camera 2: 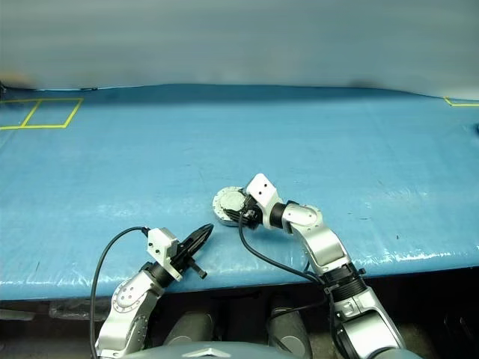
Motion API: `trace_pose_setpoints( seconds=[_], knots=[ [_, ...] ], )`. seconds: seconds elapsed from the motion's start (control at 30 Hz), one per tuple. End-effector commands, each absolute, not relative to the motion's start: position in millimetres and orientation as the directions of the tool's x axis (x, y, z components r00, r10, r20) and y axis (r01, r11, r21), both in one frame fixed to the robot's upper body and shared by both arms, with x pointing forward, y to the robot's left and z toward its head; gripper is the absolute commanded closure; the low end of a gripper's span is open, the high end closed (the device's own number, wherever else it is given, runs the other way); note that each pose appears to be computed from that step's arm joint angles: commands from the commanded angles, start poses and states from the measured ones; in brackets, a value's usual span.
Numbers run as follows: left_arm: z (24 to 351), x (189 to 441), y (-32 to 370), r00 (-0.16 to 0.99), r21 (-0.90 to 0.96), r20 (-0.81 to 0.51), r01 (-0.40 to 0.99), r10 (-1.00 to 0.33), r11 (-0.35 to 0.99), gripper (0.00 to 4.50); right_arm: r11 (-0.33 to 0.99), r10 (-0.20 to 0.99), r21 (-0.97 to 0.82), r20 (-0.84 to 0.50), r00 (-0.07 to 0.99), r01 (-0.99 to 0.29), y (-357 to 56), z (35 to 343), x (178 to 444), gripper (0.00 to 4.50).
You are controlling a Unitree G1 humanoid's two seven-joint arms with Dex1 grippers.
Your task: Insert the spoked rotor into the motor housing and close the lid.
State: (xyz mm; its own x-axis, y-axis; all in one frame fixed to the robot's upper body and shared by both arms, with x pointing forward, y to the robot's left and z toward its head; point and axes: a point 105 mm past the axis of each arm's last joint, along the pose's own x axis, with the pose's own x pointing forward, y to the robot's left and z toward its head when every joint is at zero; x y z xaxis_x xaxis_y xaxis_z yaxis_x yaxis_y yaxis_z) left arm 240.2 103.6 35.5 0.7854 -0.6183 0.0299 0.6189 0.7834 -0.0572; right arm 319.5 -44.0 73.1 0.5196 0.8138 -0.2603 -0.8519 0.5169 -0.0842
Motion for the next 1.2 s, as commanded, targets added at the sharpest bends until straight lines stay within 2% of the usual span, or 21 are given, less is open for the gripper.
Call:
trace_pose_setpoints(
  seconds=[0.03,0.43,0.6,0.97,1.07,1.2],
  knots=[
    [39,242,103,0.778,-0.039,0.062,0.628,-0.625,0.778,4.50,0.525,0.811,-0.110,-0.236,0.536,-0.844,-46,79,324,1.48],
    [29,241,103,0.776,-0.050,0.057,0.631,-0.629,0.774,4.50,0.522,0.814,-0.147,-0.209,0.542,-0.840,-35,85,320,1.48],
    [28,241,101,0.772,-0.058,0.055,0.636,-0.634,0.770,4.50,0.548,0.782,-0.151,-0.256,0.568,-0.823,-37,75,323,1.48],
    [33,243,100,0.782,-0.051,0.064,0.623,-0.620,0.780,4.50,0.532,0.767,-0.158,-0.326,0.552,-0.832,-36,62,318,1.48],
    [44,251,104,0.803,-0.032,0.086,0.594,-0.590,0.804,4.50,0.513,0.737,-0.188,-0.404,0.542,-0.838,-41,47,315,1.48],
    [55,269,112,0.838,-0.035,0.073,0.544,-0.541,0.838,4.50,0.522,0.723,-0.139,-0.451,0.523,-0.841,-45,38,311,1.48]
  ],
)
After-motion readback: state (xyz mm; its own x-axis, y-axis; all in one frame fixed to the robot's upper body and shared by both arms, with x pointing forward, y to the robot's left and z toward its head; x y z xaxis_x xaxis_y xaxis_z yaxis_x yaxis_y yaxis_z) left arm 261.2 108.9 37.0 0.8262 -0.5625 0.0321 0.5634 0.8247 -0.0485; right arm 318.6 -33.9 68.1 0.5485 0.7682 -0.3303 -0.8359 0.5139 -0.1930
